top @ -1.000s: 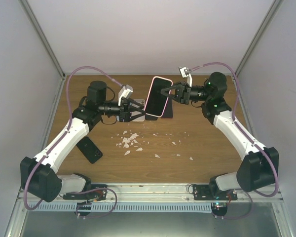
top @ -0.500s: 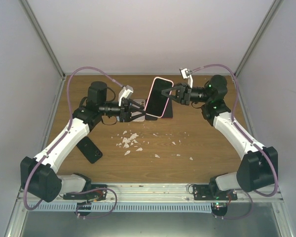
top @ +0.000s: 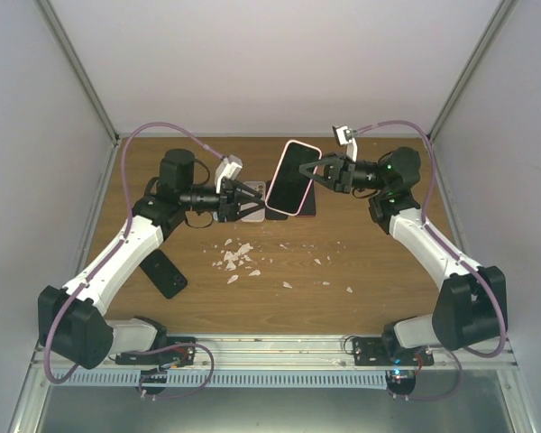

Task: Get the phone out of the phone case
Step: Adjust the phone, then remove the phone case from the phone.

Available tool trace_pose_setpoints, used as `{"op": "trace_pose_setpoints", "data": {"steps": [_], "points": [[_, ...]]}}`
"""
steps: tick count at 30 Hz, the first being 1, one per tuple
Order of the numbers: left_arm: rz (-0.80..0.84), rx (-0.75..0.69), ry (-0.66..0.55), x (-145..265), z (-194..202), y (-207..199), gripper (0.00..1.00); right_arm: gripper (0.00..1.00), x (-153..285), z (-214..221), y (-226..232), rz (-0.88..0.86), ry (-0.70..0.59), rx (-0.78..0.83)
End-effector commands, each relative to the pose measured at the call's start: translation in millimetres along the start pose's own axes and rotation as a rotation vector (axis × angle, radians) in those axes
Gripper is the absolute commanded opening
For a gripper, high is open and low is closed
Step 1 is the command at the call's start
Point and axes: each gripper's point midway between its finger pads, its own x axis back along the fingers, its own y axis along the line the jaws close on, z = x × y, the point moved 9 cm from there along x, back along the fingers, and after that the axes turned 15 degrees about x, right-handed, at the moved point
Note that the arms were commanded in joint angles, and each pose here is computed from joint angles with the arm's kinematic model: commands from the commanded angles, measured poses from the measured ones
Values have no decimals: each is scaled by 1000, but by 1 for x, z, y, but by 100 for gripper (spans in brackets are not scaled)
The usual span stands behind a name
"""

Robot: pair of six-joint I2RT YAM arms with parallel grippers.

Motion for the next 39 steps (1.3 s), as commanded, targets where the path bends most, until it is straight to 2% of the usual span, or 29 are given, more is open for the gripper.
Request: {"op": "trace_pose_setpoints", "data": {"steps": [1,8,16,22,29,39], "points": [[-130,29,-47,0,-3,23,41,0,-1,-16,37,-112,7,101],[-137,33,-55,0,-7,23,42,0,-3,-14,36,-119,13,97],[112,-52,1,7,-2,-10,58,1,-3,-17,34,-102,6,99],[228,-81,41,12,3,-29,62,1,0,-17,28,-77,-3,83],[178,-104,21,5,-3,-38,61,0,0,-15,25,-70,-4,75],[81,-84,-10,0,-7,-28,56,1,-1,-14,26,-74,0,77]]}}
